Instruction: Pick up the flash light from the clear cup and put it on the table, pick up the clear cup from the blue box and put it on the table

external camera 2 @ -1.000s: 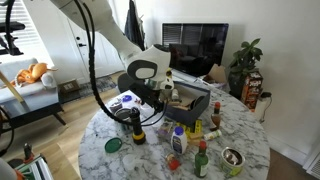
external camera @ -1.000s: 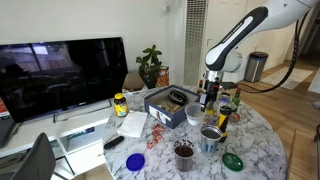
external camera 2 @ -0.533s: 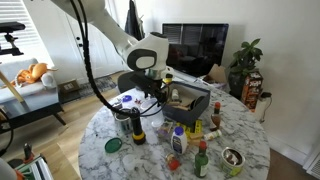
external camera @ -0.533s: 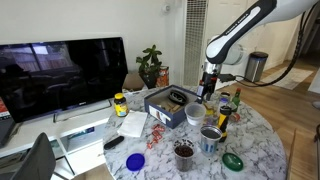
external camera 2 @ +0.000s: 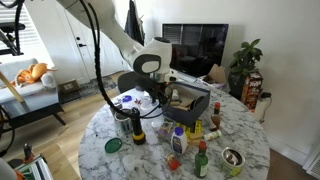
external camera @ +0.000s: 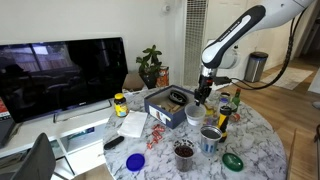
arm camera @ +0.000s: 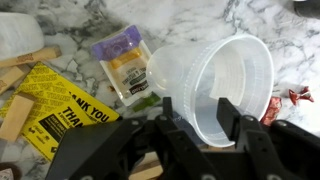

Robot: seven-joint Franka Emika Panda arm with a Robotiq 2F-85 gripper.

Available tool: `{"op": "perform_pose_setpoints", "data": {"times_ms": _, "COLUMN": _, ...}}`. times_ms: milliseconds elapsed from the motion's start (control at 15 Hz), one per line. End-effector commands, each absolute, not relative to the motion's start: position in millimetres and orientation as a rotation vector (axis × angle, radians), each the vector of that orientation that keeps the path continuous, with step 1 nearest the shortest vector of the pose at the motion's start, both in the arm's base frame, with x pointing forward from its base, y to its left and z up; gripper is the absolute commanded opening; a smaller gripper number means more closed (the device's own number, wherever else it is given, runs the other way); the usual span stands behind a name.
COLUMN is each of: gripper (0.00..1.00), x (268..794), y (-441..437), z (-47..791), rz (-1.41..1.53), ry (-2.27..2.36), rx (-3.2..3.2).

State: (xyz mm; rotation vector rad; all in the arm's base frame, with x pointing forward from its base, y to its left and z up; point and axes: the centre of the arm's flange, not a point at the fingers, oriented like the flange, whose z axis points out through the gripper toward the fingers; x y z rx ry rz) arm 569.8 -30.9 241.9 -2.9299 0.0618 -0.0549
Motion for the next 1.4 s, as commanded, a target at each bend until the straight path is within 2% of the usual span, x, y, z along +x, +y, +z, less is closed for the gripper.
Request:
{"op": "perform_pose_setpoints", "data": {"times_ms": 0, "gripper": 0.19, "x": 580.2, "y": -30.9, "z": 227.8, "rz": -0.021, "ry": 0.085, "rx": -2.947}}
{"op": "perform_pose_setpoints", "data": {"times_ms": 133, "gripper": 0.04, "x": 582.1, "y": -29.5, "z": 224.5, "rz": 0.000, "ry": 0.077, "rx": -2.937}}
{"op": "perform_pose_setpoints", "data": {"times_ms": 200, "gripper": 0.01, "x": 582.1, "y": -28.3, "z": 223.4, "rz": 0.009, "ry": 0.060, "rx": -2.923}}
{"op": "perform_pose_setpoints", "data": {"times_ms": 600, "gripper": 0.01, "x": 582.8, "y": -6.4, "z": 221.3, "rz": 0.090, "ry": -0.015, "rx": -2.884}}
{"op": "perform_pose_setpoints", "data": {"times_ms": 667, "gripper": 0.29, "x": 582.6, "y": -1.3, "z": 221.3, "rz": 0.098, "ry": -0.024, "rx": -2.882}}
{"op": "perform_pose_setpoints", "data": {"times_ms": 800, "gripper": 0.35, "x": 579.2, "y": 6.6, "z": 228.1, "rz": 0.090, "ry": -0.035, "rx": -2.883}}
{"op": "perform_pose_setpoints", "data": {"times_ms": 1333, "gripper": 0.96, "x": 533.1, "y": 53.1, "z": 273.7, "rz": 0.093, "ry": -0.107, "rx": -2.884}}
